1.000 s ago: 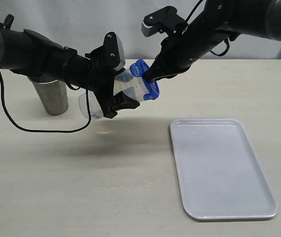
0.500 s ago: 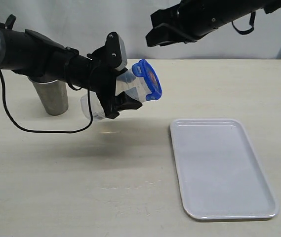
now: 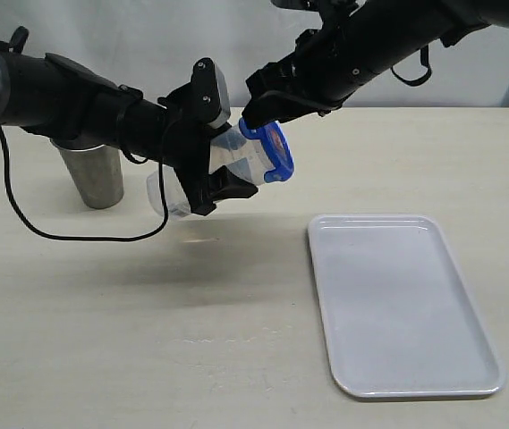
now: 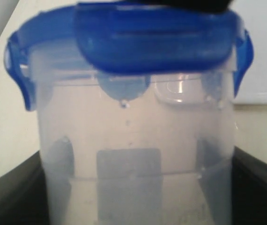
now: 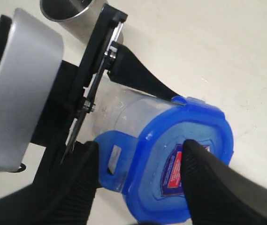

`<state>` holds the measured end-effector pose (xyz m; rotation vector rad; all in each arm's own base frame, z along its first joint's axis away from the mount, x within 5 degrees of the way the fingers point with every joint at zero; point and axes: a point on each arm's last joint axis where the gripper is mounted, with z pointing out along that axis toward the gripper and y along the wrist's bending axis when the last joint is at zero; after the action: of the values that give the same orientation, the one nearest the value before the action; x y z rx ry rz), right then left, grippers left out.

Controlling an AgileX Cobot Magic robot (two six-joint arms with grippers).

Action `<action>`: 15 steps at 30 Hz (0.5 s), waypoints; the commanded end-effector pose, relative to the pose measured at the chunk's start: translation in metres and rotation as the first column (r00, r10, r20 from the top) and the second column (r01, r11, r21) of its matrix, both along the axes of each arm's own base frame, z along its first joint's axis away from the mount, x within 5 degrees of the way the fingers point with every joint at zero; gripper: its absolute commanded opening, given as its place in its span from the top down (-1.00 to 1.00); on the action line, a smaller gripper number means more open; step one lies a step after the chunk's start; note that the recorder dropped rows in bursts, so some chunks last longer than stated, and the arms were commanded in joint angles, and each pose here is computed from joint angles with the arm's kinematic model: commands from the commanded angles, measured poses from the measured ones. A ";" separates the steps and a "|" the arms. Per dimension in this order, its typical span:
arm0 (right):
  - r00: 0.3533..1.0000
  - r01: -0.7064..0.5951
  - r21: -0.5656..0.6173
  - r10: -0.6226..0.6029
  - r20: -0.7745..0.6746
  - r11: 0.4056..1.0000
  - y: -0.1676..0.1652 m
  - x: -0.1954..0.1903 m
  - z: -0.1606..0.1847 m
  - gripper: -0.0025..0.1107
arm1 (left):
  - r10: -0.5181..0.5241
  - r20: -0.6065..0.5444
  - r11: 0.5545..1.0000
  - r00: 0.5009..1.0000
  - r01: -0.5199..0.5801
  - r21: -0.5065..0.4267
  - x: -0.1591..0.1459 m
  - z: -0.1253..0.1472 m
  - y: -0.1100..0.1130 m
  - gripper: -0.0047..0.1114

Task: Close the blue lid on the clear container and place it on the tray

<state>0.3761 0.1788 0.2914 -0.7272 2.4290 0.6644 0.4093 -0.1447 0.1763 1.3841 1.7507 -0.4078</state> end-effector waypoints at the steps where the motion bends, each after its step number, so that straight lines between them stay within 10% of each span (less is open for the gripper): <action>1: 1.000 0.001 0.001 -0.001 -0.008 1.000 0.001 -0.002 -0.001 0.05 | 0.003 0.008 1.000 1.000 -0.003 -0.029 0.000 0.008 -0.003 0.92; 15: 0.997 -0.073 -0.101 0.075 0.016 0.992 0.027 -0.006 -0.020 0.35 | -0.002 0.005 0.999 1.000 0.002 -0.032 0.000 0.009 -0.003 0.92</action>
<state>0.3699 0.2002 0.2792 -0.8388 2.4305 0.5727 0.4096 -0.1435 0.1757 1.3929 1.7518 -0.3962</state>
